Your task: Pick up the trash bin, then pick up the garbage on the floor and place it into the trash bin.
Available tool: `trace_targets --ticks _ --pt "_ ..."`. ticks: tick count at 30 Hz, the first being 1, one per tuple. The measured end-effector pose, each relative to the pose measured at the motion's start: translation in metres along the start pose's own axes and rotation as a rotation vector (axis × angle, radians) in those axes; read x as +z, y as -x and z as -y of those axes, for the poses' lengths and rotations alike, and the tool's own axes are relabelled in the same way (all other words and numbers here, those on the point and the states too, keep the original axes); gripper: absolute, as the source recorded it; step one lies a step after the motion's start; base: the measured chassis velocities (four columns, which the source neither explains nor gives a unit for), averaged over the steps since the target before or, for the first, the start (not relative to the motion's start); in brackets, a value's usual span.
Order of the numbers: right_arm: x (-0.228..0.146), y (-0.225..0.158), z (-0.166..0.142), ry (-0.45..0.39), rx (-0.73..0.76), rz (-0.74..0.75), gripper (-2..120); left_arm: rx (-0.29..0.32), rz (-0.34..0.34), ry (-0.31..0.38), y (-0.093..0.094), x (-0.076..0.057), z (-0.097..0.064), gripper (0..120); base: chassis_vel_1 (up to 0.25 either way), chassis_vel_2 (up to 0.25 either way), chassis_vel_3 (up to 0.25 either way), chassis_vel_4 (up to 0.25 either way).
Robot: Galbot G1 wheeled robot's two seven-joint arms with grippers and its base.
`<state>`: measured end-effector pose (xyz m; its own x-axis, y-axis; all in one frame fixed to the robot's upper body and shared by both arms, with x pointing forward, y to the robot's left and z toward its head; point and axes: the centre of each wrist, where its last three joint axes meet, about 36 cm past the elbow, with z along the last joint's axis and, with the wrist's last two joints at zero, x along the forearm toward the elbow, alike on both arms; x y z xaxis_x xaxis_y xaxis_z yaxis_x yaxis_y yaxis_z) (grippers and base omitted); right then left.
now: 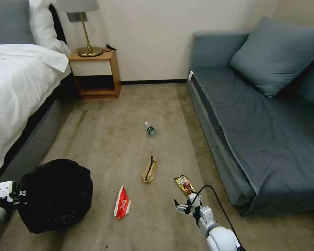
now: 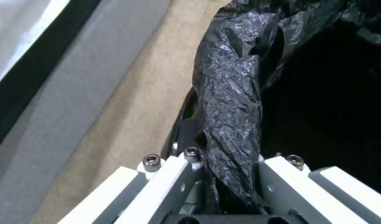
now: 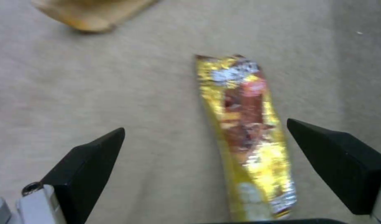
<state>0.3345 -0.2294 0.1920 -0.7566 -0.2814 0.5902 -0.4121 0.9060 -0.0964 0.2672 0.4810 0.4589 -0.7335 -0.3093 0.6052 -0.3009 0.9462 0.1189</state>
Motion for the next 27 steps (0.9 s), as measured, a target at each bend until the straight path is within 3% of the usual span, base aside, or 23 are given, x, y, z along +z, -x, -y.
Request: trace_targets --ticks 2,4,9,12,17,20,23,25,27 --pt "0.000 0.000 0.000 0.000 0.000 0.000 100 0.000 0.000 0.000 0.000 0.000 0.000 3 0.000 0.000 0.000 0.000" --pt "0.005 0.016 0.016 -0.011 0.017 -0.043 91 0.001 -0.001 -0.001 0.000 0.001 0.001 3 0.000 0.000 0.000 0.000" --pt "0.012 0.023 0.020 -0.021 0.006 -0.079 78 0.003 -0.001 -0.004 0.001 0.001 0.002 3 0.000 0.000 0.000 0.000" --pt "0.021 0.027 0.018 -0.046 0.007 -0.099 61 0.004 -0.001 -0.005 0.001 0.001 0.002 3 0.000 0.000 0.000 0.000" --pt "0.024 0.030 0.016 -0.053 0.035 -0.085 48 0.005 -0.001 -0.005 0.001 0.001 0.003 3 0.000 0.000 0.000 0.000" --pt "0.027 0.032 0.017 -0.066 0.067 -0.066 33 0.008 0.000 -0.005 0.002 0.001 0.003 3 0.000 0.000 0.000 0.000" --pt "0.028 0.032 0.017 -0.065 0.074 -0.065 23 0.011 0.001 -0.004 0.002 0.000 0.004 3 0.000 0.000 0.000 0.000" --pt "0.028 0.032 0.017 -0.065 0.074 -0.065 23 0.011 0.001 -0.004 0.002 0.000 0.004 3 0.000 0.000 0.000 0.000" --pt "0.029 0.031 0.020 -0.068 0.078 -0.067 8 0.014 0.003 -0.004 0.003 -0.001 0.005 3 0.000 0.000 0.000 0.000"
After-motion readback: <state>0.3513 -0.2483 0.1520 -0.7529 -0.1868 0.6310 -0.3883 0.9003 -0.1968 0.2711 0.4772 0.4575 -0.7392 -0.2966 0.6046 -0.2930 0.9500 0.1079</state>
